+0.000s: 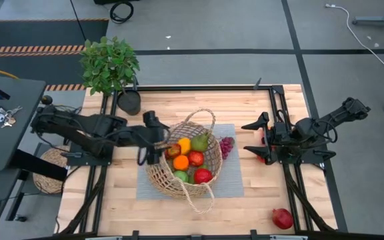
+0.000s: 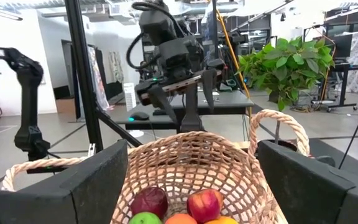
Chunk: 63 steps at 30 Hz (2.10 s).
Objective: Build produce basket
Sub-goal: Put the red apple into the brown basket
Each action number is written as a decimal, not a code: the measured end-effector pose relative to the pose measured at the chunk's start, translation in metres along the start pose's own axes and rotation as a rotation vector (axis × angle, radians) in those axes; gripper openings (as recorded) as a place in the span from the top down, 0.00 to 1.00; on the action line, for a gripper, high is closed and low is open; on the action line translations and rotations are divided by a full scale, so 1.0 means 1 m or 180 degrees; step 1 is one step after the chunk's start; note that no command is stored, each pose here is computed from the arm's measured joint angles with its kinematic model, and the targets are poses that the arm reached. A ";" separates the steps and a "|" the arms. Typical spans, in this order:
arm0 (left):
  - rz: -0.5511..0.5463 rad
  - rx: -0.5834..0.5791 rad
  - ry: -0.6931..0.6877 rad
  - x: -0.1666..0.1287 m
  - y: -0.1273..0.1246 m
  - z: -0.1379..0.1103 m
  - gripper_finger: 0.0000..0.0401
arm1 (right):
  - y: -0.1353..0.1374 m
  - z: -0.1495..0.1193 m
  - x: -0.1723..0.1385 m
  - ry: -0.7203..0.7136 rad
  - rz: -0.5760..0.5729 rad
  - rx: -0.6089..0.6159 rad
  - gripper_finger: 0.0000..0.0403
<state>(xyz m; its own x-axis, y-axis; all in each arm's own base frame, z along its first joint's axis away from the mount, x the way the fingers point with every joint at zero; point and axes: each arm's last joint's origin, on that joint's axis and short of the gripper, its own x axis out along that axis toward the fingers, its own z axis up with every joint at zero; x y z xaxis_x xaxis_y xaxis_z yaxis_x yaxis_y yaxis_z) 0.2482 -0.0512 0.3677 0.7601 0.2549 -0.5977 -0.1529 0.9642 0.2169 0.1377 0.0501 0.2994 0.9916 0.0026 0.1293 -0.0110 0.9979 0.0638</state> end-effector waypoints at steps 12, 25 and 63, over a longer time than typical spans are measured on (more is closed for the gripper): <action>-0.0044 -0.0750 -0.1011 -0.018 0.018 -0.078 0.13 | 0.000 -0.001 0.001 0.0017 0.0005 -0.0029 0.10; -0.0083 -0.1420 -0.2075 0.016 0.013 -0.166 0.13 | -0.002 -0.006 0.008 0.0089 -0.0099 -0.0077 0.10; 0.0066 -0.1436 -0.2147 -0.014 0.034 -0.236 0.13 | 0.000 -0.090 -0.004 0.4591 -0.1190 -0.0258 0.14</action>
<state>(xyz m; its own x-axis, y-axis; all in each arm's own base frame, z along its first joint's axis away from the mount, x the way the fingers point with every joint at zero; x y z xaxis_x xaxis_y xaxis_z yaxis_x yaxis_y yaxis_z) 0.0835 -0.0042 0.2015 0.9495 0.3126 0.0283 -0.3014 0.9333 -0.1953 0.1451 0.0560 0.2102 0.2063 -0.2359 -0.9496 0.2250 0.9559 -0.1886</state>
